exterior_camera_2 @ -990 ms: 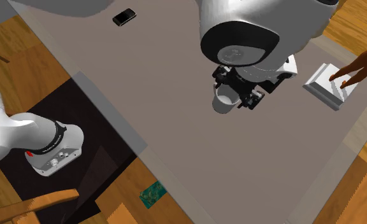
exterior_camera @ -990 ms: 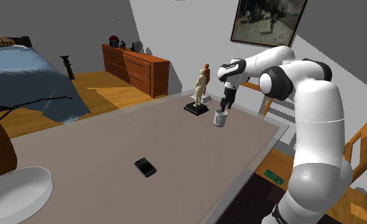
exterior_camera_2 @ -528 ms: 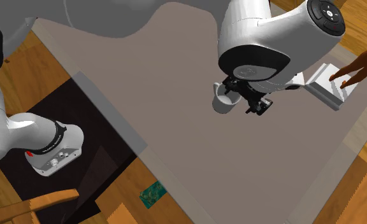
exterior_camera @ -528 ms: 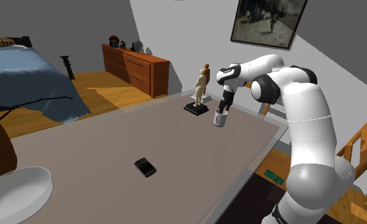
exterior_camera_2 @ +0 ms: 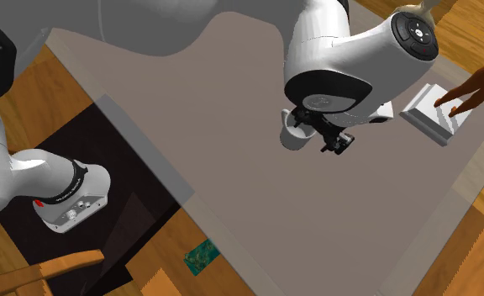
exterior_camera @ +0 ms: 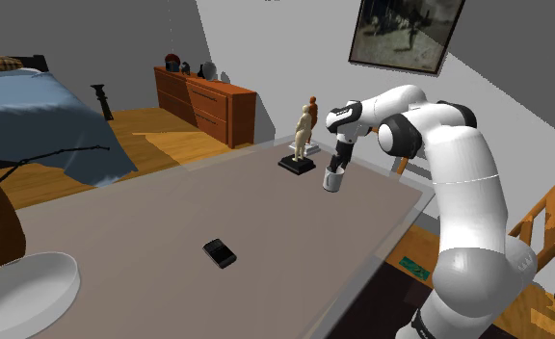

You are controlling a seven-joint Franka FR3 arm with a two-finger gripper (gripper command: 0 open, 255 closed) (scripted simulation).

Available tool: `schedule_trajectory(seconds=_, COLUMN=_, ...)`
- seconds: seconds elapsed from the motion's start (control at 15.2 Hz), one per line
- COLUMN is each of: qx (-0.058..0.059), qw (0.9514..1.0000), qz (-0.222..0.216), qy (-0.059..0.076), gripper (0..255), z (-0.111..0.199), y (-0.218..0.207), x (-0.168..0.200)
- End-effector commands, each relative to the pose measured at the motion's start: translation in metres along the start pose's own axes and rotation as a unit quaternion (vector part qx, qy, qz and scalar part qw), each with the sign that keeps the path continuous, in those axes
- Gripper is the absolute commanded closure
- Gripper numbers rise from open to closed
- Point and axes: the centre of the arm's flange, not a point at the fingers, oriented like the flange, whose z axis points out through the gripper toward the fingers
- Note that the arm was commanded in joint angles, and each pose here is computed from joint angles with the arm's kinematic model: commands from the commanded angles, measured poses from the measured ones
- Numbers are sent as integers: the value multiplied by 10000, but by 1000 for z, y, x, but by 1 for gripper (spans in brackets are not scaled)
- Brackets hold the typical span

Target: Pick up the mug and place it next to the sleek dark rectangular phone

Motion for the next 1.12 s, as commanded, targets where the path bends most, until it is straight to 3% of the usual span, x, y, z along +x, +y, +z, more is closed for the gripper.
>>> schedule_trajectory(seconds=0.0, qx=0, qw=10000, qz=0, qy=0, gripper=0, z=0, y=0, x=0)
schedule_trajectory(seconds=0.13, qx=0, qw=10000, qz=0, qy=0, gripper=0, z=0, y=0, x=0)
schedule_trajectory(seconds=0.2, qx=0, qw=10000, qz=0, qy=0, gripper=255, z=0, y=0, x=0)
schedule_trajectory(seconds=0.79, qx=0, qw=10000, qz=0, qy=0, gripper=255, z=0, y=0, x=0)
schedule_trajectory(seconds=1.06, qx=0, qw=10000, qz=0, qy=0, gripper=255, z=-21, y=-1, x=0)
